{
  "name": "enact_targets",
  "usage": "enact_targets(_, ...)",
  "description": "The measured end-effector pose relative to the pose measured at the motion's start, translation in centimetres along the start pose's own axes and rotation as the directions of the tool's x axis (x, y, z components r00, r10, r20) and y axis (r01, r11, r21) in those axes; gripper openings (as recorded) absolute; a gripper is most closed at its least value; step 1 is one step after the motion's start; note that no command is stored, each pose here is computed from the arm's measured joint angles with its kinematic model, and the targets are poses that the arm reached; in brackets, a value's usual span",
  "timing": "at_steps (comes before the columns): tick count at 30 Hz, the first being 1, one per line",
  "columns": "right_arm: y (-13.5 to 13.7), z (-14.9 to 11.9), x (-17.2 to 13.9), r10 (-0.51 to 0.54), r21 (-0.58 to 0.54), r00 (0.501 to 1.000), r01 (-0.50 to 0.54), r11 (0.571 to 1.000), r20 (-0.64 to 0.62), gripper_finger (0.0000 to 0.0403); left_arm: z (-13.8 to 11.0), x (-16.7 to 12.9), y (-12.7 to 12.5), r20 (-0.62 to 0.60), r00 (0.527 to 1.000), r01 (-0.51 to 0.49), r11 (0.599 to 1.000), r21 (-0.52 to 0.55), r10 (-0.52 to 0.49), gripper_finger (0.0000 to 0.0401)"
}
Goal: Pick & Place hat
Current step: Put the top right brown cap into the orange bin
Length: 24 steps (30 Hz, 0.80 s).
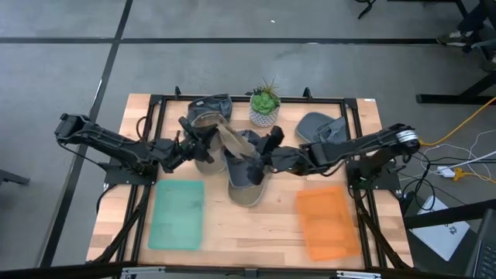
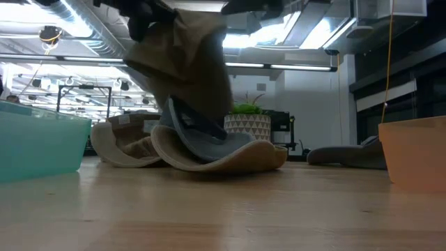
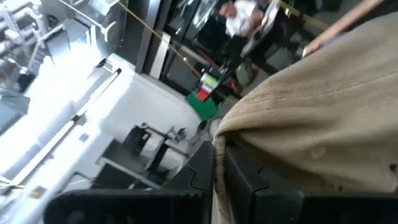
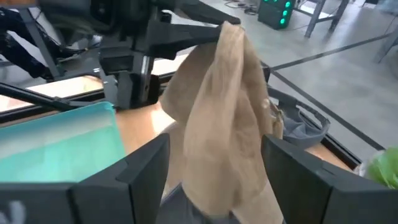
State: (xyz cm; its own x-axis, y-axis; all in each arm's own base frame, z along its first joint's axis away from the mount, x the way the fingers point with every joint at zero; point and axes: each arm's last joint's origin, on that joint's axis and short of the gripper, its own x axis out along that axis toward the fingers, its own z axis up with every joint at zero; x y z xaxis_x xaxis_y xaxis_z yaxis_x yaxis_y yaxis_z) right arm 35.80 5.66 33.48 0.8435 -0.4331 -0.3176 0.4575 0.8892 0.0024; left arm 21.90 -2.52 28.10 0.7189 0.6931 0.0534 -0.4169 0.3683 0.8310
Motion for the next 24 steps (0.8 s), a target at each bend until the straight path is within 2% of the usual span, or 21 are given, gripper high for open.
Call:
enact_targets(6,-0.5,-0.6,2.6,-0.039,0.018,0.999,0.039,0.999,0.014,0.0252,0.2,-0.3,-1.0,-0.048,0.999,0.003,0.992,0.123,0.003,0.0013)
enact_targets(8,-0.7,-0.7,3.3,-0.041,0.025,0.999,0.041,0.999,0.024,0.0252,0.3,-0.4,-1.1,-0.042,0.999,0.008,0.992,0.127,-0.003,0.0013)
enact_targets(14,-0.9,-0.7,5.1,0.052,0.052,0.997,-0.054,0.997,0.048,0.0252,0.4,-0.5,-1.1,-0.039,0.999,0.009,0.992,0.125,-0.004,0.0013)
enact_targets(24,-1.8,-0.6,5.8,0.028,0.099,0.998,-0.034,0.995,0.063,0.0252,0.4,-0.4,-1.1,-0.037,0.999,0.010,0.992,0.123,-0.005,0.0014)
